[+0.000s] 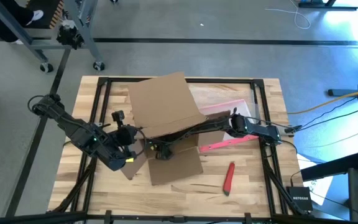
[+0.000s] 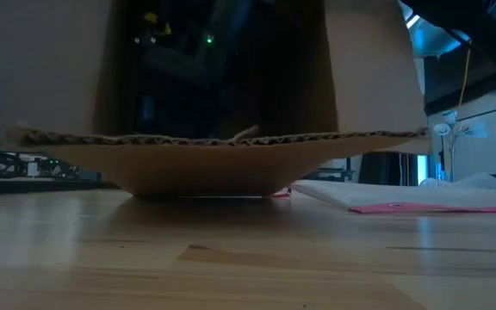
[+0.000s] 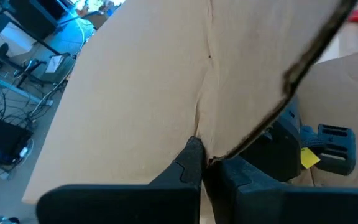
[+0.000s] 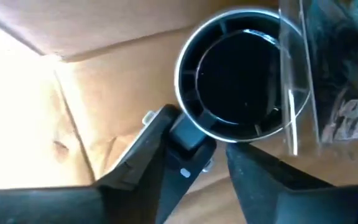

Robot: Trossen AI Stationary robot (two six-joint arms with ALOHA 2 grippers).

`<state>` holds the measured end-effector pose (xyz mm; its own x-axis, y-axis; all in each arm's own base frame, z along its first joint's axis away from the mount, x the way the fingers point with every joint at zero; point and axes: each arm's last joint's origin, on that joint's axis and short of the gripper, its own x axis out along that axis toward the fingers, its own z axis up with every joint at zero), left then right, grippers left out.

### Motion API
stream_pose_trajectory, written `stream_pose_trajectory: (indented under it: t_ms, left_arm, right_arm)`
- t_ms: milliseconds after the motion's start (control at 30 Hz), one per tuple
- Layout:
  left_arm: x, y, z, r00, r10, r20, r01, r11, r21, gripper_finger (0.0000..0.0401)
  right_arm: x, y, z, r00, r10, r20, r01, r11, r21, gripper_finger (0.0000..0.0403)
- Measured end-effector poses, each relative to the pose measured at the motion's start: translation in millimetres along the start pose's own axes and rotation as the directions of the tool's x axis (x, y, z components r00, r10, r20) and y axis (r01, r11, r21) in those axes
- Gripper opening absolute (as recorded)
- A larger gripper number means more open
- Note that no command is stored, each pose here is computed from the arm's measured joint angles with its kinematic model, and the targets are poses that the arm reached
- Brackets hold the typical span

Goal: Unpack boxes
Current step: Remove the black mini fan from the cardboard box

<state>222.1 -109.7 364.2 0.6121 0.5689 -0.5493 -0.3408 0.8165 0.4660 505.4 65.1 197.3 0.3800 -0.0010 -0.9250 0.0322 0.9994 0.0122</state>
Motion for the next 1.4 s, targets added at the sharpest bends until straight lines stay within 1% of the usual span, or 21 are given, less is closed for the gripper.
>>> stream_pose_trajectory:
  t_ms: [133, 267, 367, 467, 533, 667, 833, 900, 1000, 1100, 1167, 1233, 1300, 1400]
  left_arm:
    - [-1.5, -1.2, 0.7, 1.000, -0.003, 0.013, 0.003, 1.000, -0.004, 0.0004]
    - [-2.0, -2.8, 1.7, 1.000, -0.011, 0.024, 0.011, 1.000, 0.003, 0.0004]
    - [-1.9, -3.7, 2.7, 0.999, -0.017, 0.031, 0.016, 1.000, 0.025, 0.0004]
    - [-2.0, -3.6, 2.7, 0.999, -0.018, 0.031, 0.017, 1.000, 0.020, 0.0004]
    - [-1.9, -3.6, 2.7, 0.999, -0.012, 0.033, 0.011, 1.000, 0.021, 0.0004]
    - [-1.6, -3.7, 2.8, 0.999, -0.009, 0.033, 0.008, 1.000, 0.024, 0.0004]
    - [-1.4, -4.0, 2.9, 0.999, -0.014, 0.032, 0.013, 1.000, 0.027, 0.0004]
    - [-1.4, -4.0, 2.8, 0.999, -0.017, 0.029, 0.016, 0.999, 0.028, 0.0004]
    - [-1.3, -3.7, 2.8, 0.999, -0.016, 0.029, 0.016, 0.999, 0.029, 0.0004]
    - [-1.4, -3.6, 2.7, 0.999, -0.017, 0.028, 0.017, 0.999, 0.029, 0.0004]
    - [-1.6, -3.5, 3.1, 0.999, -0.019, 0.030, 0.018, 0.999, 0.027, 0.0004]
    - [-1.8, -3.6, 3.4, 0.999, -0.026, 0.030, 0.025, 0.999, 0.025, 0.0004]
    - [-1.8, -4.4, 3.4, 0.999, -0.033, 0.029, 0.032, 0.999, 0.038, 0.0004]
    - [-1.9, -4.7, 3.4, 0.999, -0.034, 0.029, 0.033, 0.998, 0.046, 0.0004]
  right_arm:
    - [-5.9, 5.3, -5.5, 0.999, 0.000, -0.048, 0.004, 0.997, 0.075, 0.0198]
    - [-7.4, 4.8, -10.5, 0.995, 0.001, -0.101, 0.021, 0.977, 0.213, 0.0206]
    - [-7.7, 4.9, -11.3, 0.994, -0.011, -0.107, 0.035, 0.973, 0.229, 0.0219]
    - [-7.5, 3.8, -10.3, 0.995, -0.018, -0.098, 0.042, 0.968, 0.247, 0.0242]
    - [-7.7, -0.6, -9.4, 0.995, -0.034, -0.094, 0.060, 0.955, 0.290, 0.0260]
    - [-13.2, -10.3, -10.0, 0.993, -0.006, -0.119, 0.044, 0.948, 0.315, 0.0285]
    - [-13.4, -10.5, -9.6, 0.993, -0.008, -0.115, 0.045, 0.946, 0.320, 0.0291]
    - [-13.4, -10.9, -9.2, 0.994, -0.018, -0.110, 0.055, 0.939, 0.340, 0.0292]
    - [-13.4, -10.9, -9.4, 0.994, -0.023, -0.111, 0.066, 0.913, 0.402, 0.0292]
    - [-13.5, -7.7, -9.6, 0.994, 0.001, -0.112, 0.052, 0.881, 0.471, 0.0292]
    - [-13.6, -3.8, -9.9, 0.992, 0.047, -0.116, 0.014, 0.881, 0.472, 0.0292]
    - [-13.9, 1.3, -10.6, 0.989, 0.089, -0.121, -0.028, 0.902, 0.432, 0.0292]
    - [-14.2, 7.0, -11.7, 0.990, 0.071, -0.120, -0.019, 0.922, 0.387, 0.0292]
    - [-14.4, 13.7, -11.1, 0.996, 0.011, -0.091, 0.016, 0.957, 0.290, 0.0292]
